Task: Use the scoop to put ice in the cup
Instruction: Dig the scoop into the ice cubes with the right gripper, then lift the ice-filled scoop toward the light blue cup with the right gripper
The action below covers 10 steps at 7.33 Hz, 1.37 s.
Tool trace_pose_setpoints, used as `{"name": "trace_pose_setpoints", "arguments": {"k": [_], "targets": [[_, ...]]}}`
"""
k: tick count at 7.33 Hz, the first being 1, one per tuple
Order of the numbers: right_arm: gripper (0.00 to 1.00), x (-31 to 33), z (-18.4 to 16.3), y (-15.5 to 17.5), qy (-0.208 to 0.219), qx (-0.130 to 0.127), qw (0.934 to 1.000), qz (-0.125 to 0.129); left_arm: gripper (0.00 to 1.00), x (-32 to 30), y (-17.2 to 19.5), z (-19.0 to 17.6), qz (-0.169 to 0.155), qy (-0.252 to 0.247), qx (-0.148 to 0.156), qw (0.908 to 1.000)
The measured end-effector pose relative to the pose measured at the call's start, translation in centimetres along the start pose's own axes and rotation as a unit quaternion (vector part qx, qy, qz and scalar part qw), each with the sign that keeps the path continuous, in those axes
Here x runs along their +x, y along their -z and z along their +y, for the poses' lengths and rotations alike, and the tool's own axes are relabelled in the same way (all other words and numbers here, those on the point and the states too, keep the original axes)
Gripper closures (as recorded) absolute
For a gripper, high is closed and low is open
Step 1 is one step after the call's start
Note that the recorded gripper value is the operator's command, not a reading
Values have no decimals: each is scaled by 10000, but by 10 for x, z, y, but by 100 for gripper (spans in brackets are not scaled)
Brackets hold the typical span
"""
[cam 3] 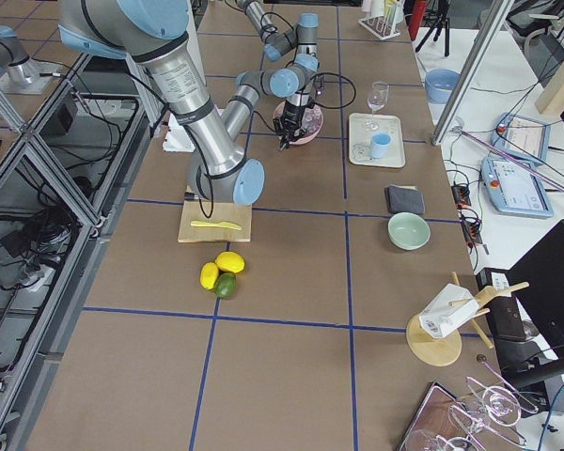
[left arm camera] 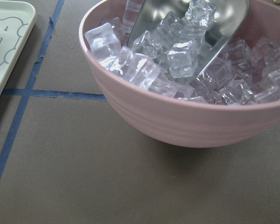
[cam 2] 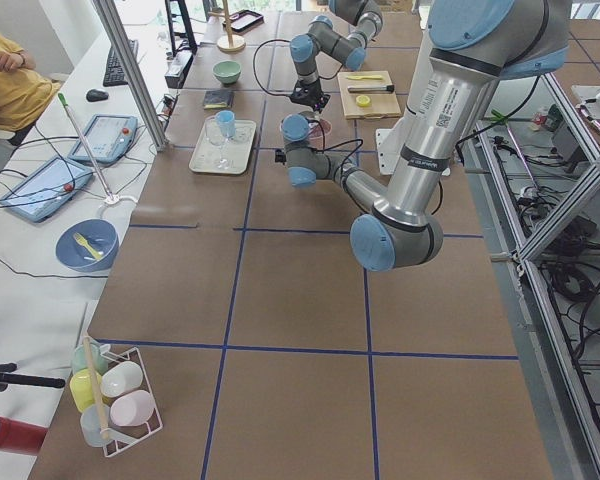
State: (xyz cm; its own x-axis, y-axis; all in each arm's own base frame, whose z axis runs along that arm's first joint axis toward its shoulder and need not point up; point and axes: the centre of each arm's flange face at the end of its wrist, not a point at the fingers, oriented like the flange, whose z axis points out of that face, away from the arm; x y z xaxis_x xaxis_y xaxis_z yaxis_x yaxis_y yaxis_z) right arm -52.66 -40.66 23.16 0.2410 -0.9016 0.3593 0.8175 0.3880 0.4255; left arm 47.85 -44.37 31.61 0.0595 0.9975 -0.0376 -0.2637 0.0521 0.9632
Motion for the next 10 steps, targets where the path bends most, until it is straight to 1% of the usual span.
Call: {"name": "trace_pose_setpoints", "arguments": {"k": [4, 6, 7, 8, 10], "targets": [[100, -6, 6, 16, -70, 186, 9998, -4, 0, -2, 2, 0, -5, 1, 7, 10000], [100, -8, 15, 27, -124, 306, 9994, -73, 0, -3, 4, 0, -14, 1, 11, 10000], [100, 0, 21, 35, -223, 342, 9991, -115, 0, -4, 4, 1, -16, 3, 11, 10000], [100, 16, 30, 45, -418, 312, 9985, -168, 0, -5, 5, 1, -20, 6, 10, 10000], [100, 57, 50, 70, -923, 254, 9950, -288, 0, -6, 6, 1, -31, 11, 7, 10000]]}}
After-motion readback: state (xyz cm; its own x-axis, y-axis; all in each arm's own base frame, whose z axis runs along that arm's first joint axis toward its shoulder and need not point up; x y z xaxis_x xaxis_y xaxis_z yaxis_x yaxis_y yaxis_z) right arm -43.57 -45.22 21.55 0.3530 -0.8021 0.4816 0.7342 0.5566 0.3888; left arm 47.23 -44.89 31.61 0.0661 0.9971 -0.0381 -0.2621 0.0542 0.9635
